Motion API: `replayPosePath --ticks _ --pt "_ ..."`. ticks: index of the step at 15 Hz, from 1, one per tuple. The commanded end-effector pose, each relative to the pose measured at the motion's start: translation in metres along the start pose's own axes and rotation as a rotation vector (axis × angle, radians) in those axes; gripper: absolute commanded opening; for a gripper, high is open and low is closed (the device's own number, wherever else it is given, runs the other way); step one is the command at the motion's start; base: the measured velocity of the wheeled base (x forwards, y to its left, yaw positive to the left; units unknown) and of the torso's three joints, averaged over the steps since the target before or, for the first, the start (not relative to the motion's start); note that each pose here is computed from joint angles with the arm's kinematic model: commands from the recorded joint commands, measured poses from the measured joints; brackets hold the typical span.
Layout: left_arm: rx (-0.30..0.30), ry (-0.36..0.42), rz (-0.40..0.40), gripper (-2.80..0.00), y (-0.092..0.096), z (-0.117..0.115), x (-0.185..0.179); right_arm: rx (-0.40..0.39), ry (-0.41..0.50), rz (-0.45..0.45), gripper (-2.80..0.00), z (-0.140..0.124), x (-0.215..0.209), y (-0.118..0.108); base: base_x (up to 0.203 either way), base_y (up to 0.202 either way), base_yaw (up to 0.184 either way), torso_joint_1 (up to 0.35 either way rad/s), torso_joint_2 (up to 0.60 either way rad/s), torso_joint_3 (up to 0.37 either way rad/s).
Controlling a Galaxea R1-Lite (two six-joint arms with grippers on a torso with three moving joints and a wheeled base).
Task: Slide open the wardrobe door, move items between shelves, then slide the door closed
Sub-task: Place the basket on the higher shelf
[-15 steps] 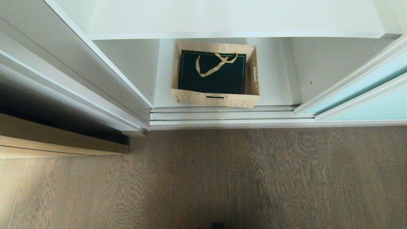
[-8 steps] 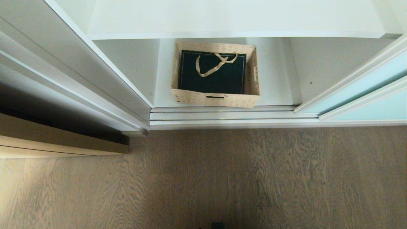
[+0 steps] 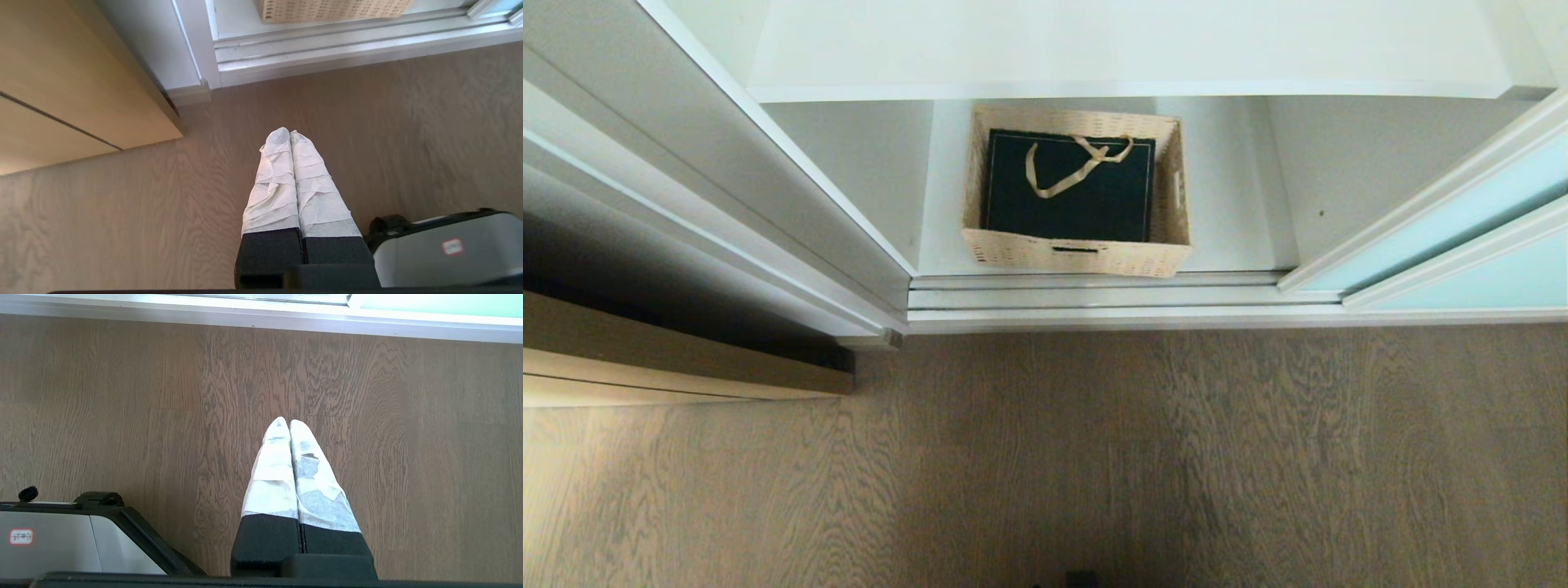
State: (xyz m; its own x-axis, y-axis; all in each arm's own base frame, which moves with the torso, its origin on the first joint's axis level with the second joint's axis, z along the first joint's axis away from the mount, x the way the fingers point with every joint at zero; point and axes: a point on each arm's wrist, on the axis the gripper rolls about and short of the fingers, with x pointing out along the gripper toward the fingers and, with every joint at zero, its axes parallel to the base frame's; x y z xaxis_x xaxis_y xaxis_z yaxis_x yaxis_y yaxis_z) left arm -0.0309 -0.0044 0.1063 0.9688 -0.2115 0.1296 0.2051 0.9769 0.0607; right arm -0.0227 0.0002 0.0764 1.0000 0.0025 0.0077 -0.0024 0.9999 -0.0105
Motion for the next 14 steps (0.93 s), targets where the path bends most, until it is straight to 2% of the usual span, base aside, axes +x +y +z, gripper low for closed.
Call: replayPosePath --ticks 1,2,4,6,8,10,12,13,14 --pt "0.001 -0.057 -0.002 -2.80 0.000 -0.012 0.004 0.000 0.000 0.001 -2.80 0.000 0.000 0.000 0.000 0.000 0.000 0.000 0.00 0.000" --pt "-0.033 -0.031 -0.007 -2.80 0.000 -0.014 0.004 0.000 0.000 0.001 -2.80 0.000 0.000 0.000 0.000 0.000 0.000 0.000 0.00 0.000" --pt "-0.158 -0.004 -0.011 -2.80 0.000 -0.016 0.004 0.000 0.000 0.001 -2.80 0.000 0.000 0.000 0.000 0.000 0.000 0.000 0.00 0.000" --pt "-0.218 -0.006 -0.010 -2.80 0.000 -0.016 0.004 0.000 0.000 0.001 -2.80 0.000 0.000 0.000 0.000 0.000 0.000 0.000 0.00 0.000" --pt "-0.206 -0.015 0.028 -2.80 0.001 -0.016 0.004 0.000 0.000 0.001 -2.80 0.000 0.000 0.000 0.000 0.000 0.000 0.000 0.00 0.000" --pt "-0.139 0.004 0.061 -2.80 0.002 -0.018 0.004 0.000 0.000 0.001 -2.80 0.000 0.000 0.000 0.000 0.000 0.000 0.000 0.00 0.000" --pt "-0.128 0.018 0.115 -2.80 0.003 -0.020 0.004 0.000 0.000 0.001 -2.80 0.000 0.000 0.000 0.000 0.000 0.000 0.000 0.00 0.000" --pt "-0.112 0.051 0.167 -2.80 0.004 -0.024 0.004 0.000 0.000 0.001 -2.80 0.000 0.000 0.000 0.000 0.000 0.000 0.000 0.00 0.000" --pt "-0.095 0.075 0.174 -2.80 0.004 -0.026 0.004 0.000 0.000 0.001 -2.80 0.000 0.000 0.000 0.000 0.000 0.000 0.000 0.00 0.000"
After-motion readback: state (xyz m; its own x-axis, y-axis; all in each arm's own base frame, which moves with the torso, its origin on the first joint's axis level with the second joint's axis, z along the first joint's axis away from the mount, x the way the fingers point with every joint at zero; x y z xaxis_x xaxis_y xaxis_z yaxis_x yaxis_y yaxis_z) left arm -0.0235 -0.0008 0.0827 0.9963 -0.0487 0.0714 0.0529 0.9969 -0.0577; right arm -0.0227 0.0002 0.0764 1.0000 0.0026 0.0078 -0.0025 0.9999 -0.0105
